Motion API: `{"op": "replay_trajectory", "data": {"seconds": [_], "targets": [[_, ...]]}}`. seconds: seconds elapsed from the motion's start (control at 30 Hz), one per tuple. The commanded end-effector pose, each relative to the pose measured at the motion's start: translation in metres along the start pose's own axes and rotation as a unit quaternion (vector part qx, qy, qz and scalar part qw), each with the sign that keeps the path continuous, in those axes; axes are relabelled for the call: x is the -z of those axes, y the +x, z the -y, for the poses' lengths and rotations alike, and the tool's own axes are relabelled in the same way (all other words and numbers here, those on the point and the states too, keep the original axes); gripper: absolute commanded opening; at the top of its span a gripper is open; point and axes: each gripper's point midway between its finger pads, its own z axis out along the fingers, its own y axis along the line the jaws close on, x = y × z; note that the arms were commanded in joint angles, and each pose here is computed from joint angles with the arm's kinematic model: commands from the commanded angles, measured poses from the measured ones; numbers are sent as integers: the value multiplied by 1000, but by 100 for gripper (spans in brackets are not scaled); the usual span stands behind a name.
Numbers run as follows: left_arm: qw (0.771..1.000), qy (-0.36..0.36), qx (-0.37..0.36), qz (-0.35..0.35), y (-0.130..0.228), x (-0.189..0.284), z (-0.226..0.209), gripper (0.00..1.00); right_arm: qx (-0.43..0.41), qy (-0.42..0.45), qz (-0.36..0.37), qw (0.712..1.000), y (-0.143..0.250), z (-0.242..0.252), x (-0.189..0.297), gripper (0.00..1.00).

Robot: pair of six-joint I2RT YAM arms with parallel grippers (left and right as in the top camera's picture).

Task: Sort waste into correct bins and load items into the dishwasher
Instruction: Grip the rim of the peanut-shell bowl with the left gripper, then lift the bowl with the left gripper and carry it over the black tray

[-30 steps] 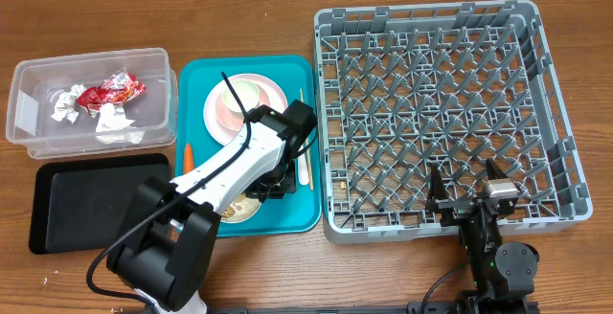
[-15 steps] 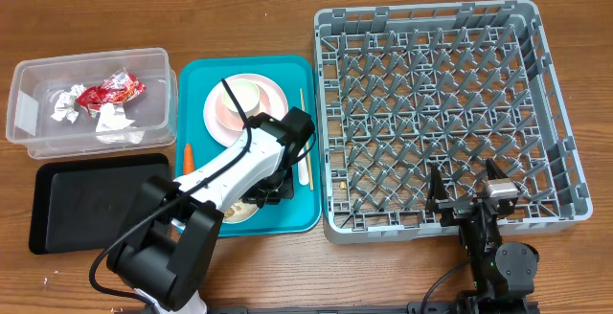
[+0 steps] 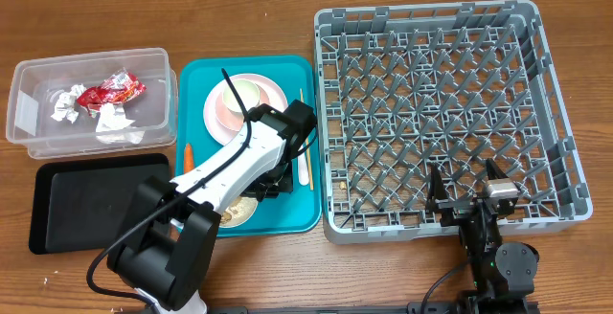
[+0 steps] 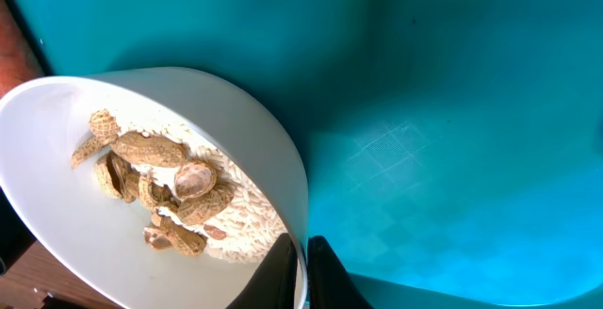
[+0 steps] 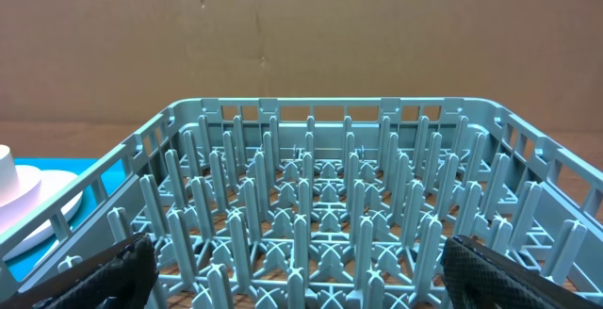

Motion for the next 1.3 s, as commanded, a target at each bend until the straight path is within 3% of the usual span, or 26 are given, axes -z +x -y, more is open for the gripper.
{"op": "replay_trajectory", "data": {"seconds": [0.0,0.2,0.47,0.67,1.07,1.27], "targets": [[1000,-8,5,11,-5,2,0,11,2,0,2,1000,1,0,0,100],[1000,-10,4,-1,3,-8,-1,16,2,0,2,1000,1,0,0,100],[1000,-13,5,-8,8,-14,-2,13,2,0,2,1000,1,0,0,100],[1000,-12,7,-10,9,-14,-2,4,2,0,2,1000,1,0,0,100],[999,10,-10,-28,15,-11,5,4,2,0,2,1000,1,0,0,100],[998,51,-1,21,4,20,8,4,2,0,2,1000,1,0,0,100]]}}
